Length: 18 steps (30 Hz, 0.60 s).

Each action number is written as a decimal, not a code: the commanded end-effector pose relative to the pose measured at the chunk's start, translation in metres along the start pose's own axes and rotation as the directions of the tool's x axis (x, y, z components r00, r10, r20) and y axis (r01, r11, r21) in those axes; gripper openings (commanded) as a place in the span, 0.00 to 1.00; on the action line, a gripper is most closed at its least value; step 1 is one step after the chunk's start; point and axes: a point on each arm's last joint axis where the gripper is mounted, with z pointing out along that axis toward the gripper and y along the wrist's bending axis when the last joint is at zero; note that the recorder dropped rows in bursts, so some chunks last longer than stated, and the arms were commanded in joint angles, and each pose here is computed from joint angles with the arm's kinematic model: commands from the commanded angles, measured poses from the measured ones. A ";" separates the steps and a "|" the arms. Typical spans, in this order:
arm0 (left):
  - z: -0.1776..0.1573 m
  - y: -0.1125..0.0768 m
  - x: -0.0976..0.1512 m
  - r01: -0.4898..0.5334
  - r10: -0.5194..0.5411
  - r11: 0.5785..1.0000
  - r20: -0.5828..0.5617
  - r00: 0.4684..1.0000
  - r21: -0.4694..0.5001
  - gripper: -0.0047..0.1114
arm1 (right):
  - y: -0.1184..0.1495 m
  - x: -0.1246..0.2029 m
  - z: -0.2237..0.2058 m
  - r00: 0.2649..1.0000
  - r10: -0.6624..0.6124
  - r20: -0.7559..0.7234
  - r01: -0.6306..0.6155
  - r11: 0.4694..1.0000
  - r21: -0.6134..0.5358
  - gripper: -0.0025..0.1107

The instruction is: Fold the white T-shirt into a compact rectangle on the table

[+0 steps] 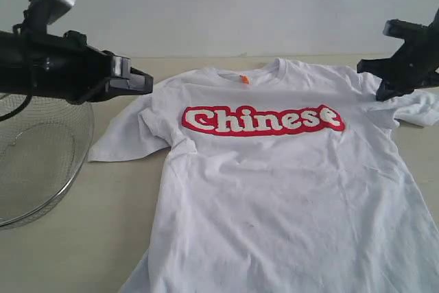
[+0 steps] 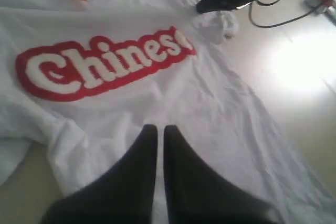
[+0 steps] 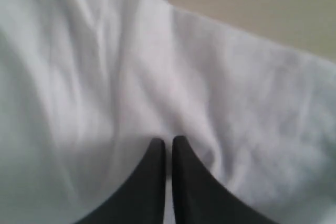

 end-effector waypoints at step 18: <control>0.096 0.095 -0.008 -0.117 -0.055 0.942 -0.488 0.871 -0.315 0.08 | 0.162 0.038 -0.045 0.978 -0.207 0.035 0.208 0.932 -0.299 0.02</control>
